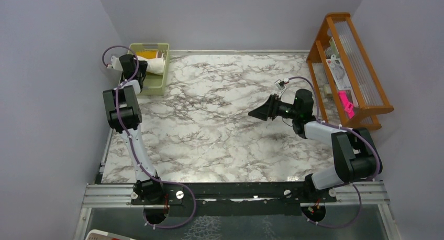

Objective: Roll the towels
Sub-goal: Place the towel at the center of the board.

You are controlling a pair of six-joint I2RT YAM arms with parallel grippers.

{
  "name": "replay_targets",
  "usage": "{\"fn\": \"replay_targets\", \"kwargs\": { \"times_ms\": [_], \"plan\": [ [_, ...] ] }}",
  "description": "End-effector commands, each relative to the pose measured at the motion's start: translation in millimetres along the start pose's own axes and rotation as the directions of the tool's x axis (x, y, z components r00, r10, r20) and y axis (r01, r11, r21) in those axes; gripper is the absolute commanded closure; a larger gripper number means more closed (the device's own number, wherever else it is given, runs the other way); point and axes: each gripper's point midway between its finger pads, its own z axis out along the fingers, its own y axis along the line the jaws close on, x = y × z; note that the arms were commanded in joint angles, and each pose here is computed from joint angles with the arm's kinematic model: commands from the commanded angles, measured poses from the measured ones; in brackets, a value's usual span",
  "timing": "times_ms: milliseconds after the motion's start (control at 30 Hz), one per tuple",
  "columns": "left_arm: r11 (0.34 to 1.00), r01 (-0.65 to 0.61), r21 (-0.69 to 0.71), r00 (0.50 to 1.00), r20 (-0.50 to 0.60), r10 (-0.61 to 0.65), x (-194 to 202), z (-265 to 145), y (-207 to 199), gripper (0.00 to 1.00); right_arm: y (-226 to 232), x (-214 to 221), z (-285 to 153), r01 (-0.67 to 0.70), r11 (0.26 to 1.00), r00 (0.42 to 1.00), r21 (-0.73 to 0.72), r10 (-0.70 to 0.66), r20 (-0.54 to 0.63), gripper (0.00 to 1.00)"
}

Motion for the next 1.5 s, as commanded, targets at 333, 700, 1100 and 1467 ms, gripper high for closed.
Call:
{"fn": "replay_targets", "kwargs": {
  "times_ms": [333,700,1100,1467],
  "plan": [
    [0.992,-0.035,-0.120,0.994,0.098,0.047,-7.5,-1.3,12.2,0.48,-2.2,3.1,-0.8,0.019,1.000,1.000,0.017,-0.019,-0.002,0.28],
    [0.951,0.022,-0.307,0.998,0.056,-0.005,-12.2,-26.0,19.8,0.01,8.0,-6.1,-3.4,0.039,0.999,0.999,0.016,-0.039,0.012,0.28],
    [0.950,0.062,-0.307,0.998,0.027,-0.056,-26.4,-101.9,-20.4,0.01,23.8,-7.1,-9.9,0.054,0.999,0.998,-0.006,-0.054,0.025,0.27],
    [0.965,-0.261,0.019,0.961,-0.093,0.261,-27.4,-208.0,-114.3,0.01,32.3,-25.4,-15.9,0.130,0.990,0.988,0.046,-0.134,0.076,0.25]
  ]
}}
